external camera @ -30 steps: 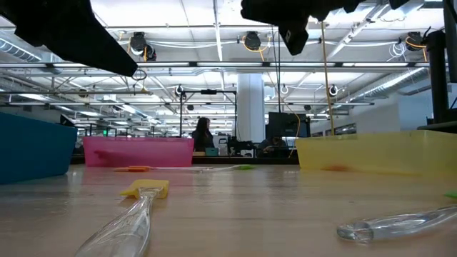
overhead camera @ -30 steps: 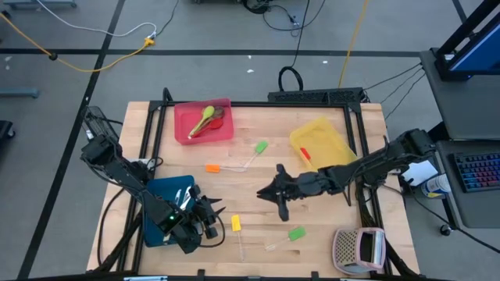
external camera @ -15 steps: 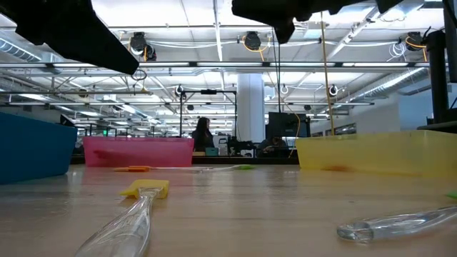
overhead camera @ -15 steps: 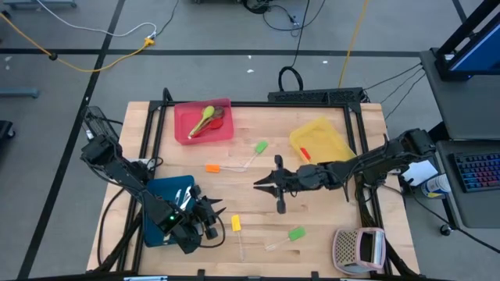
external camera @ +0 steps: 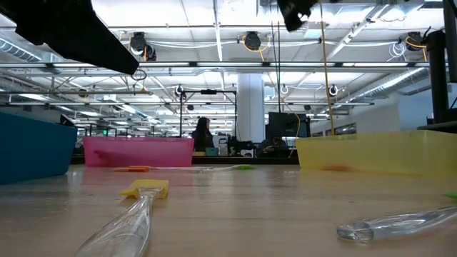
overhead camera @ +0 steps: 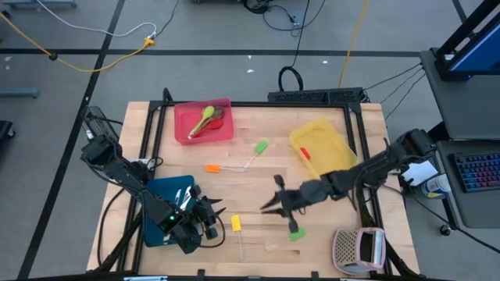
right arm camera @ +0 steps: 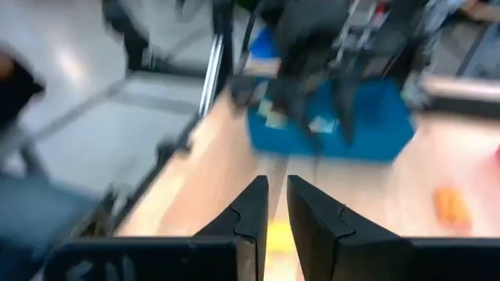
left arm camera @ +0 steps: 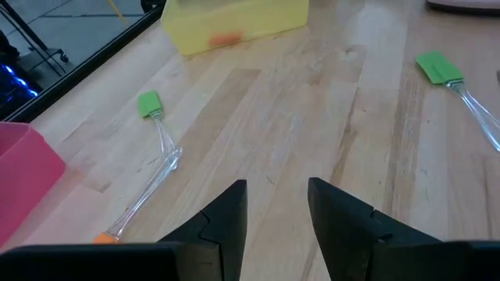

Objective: Pick & Place Kitchen Items
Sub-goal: Put the bottom green spatula into the yellow bin

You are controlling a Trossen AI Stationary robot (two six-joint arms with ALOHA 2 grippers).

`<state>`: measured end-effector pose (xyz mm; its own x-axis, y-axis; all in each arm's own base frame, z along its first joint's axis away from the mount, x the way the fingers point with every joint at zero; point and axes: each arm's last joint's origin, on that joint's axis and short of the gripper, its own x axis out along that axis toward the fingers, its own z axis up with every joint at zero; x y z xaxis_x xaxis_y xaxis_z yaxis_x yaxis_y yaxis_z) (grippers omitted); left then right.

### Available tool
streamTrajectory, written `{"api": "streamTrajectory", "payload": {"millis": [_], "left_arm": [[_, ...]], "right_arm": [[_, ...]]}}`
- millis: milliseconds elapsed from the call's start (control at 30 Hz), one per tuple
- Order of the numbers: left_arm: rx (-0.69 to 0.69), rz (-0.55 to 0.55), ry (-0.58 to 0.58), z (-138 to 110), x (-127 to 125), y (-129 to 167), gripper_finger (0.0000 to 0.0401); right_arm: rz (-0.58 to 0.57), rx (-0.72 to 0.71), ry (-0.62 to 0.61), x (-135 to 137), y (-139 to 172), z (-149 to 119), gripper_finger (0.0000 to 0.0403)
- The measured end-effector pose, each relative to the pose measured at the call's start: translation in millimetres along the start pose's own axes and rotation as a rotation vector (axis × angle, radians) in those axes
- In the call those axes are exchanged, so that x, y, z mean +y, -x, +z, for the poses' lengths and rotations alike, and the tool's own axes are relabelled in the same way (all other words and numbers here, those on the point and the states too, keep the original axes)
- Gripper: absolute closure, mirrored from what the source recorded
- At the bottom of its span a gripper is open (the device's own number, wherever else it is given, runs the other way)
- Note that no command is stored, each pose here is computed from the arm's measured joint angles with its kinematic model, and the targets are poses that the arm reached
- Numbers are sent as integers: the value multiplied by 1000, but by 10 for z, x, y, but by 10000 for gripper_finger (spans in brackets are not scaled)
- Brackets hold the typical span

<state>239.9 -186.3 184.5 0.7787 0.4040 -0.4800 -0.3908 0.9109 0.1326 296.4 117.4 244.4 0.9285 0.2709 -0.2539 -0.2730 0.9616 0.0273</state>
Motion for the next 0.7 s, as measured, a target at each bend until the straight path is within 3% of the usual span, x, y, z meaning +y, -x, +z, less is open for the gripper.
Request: {"api": "streamTrajectory", "payload": {"millis": [233, 700], "left_arm": [[-3, -2, 2, 5, -2, -3, 258], [34, 21, 99, 137, 128, -258, 258]], "right_arm": [[60, 259, -13, 265, 68, -265, 338], [55, 560, -163, 560, 217, -580, 221]]}}
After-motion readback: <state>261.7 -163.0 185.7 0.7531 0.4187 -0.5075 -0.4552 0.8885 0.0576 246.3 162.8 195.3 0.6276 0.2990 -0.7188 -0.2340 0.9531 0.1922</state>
